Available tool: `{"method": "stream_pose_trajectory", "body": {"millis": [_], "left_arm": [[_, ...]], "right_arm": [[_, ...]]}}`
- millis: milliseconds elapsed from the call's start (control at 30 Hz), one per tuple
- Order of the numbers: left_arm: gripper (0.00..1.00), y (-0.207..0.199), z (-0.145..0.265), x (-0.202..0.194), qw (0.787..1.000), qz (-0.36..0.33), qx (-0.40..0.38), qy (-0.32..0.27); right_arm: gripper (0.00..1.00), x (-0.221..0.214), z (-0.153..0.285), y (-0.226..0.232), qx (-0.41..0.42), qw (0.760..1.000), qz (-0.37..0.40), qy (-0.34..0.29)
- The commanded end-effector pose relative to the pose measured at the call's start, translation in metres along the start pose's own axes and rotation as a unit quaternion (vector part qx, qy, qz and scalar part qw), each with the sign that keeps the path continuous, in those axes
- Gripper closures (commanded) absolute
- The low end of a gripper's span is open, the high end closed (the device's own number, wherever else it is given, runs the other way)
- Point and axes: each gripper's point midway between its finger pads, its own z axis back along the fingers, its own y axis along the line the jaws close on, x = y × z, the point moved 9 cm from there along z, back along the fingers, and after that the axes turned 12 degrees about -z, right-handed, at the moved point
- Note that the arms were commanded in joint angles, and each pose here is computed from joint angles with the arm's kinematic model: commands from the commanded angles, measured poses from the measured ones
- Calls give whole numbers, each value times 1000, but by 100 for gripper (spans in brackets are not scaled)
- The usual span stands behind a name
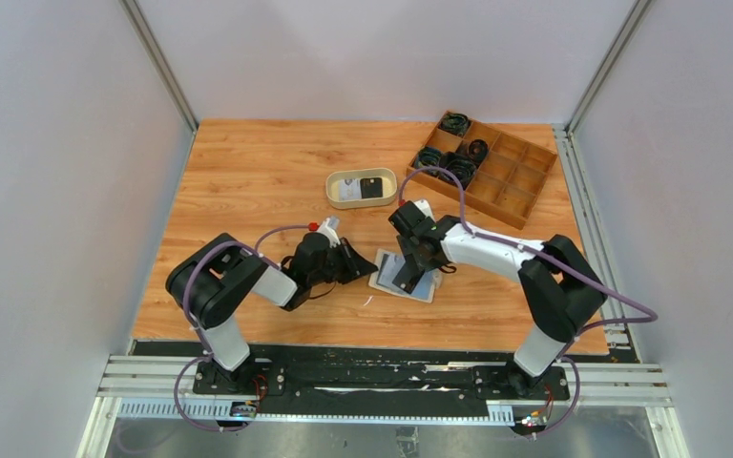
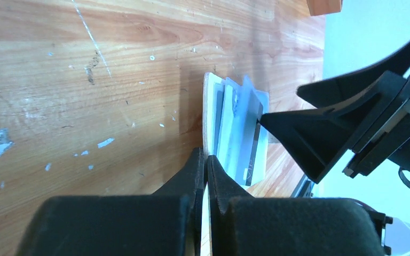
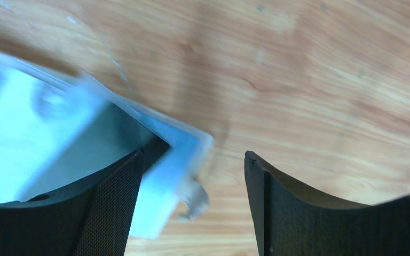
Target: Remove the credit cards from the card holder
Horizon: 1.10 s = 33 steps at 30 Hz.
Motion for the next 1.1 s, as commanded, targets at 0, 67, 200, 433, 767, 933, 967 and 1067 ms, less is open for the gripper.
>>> {"method": "stream_pose_trajectory", "body": {"millis": [0, 67, 200, 433, 767, 933, 967, 1067], "left_arm": [[100, 2, 4, 5, 999, -10, 17, -30], [100, 3, 4, 5, 999, -9, 20, -32], [100, 4, 7, 5, 999, -3, 28, -40], [100, 8, 13, 3, 997, 6, 46, -55], [100, 16, 25, 0, 993, -2, 95, -72], [100, 18, 26, -5, 992, -9, 108, -62], [100, 19, 26, -7, 992, -8, 110, -58], [100, 24, 25, -10, 990, -7, 126, -62]], "right_arm": [[27, -13, 17, -35, -77, 996, 38, 15], [27, -9, 24, -39, -74, 997, 32, 5], [27, 4, 44, -34, -16, 999, 0, -36], [25, 12, 62, 0, 320, 935, -126, -85], [31, -2, 24, 10, 432, 877, -212, -1], [32, -7, 5, 13, 435, 870, -232, 13], [33, -9, 1, 15, 435, 869, -233, 18], [34, -10, -9, 19, 439, 865, -241, 25]]}}
